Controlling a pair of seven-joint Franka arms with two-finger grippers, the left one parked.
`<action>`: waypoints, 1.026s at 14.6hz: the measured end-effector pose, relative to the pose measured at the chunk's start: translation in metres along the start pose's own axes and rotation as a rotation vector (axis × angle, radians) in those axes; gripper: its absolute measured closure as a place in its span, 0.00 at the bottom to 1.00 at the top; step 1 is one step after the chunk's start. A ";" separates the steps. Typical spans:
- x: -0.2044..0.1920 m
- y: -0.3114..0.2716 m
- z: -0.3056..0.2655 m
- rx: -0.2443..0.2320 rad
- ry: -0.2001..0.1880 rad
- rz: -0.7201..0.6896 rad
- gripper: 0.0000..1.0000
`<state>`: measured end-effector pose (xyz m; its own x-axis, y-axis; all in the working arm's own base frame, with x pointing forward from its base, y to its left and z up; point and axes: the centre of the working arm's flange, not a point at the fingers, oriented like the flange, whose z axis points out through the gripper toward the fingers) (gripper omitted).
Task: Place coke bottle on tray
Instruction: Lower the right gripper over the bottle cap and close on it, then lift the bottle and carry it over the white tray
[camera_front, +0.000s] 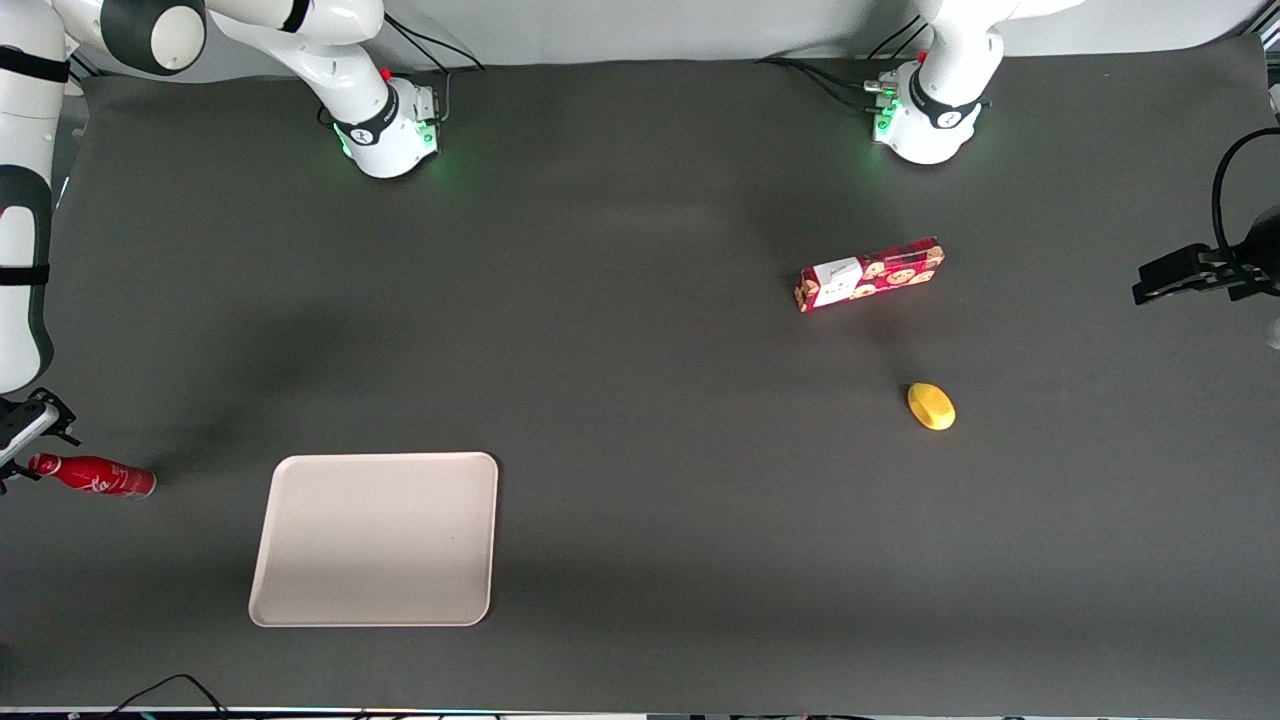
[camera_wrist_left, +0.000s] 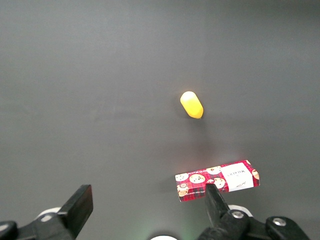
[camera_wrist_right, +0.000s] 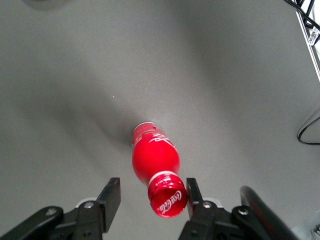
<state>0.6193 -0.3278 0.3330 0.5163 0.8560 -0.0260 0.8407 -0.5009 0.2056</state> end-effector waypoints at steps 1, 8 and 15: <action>0.000 0.000 0.000 0.000 0.000 -0.001 0.38; 0.000 0.000 -0.001 0.004 0.002 -0.002 0.68; 0.011 0.005 -0.037 0.043 0.044 0.119 0.68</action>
<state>0.6233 -0.3167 0.3701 0.6060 0.7945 0.0391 0.7807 -0.6035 0.1622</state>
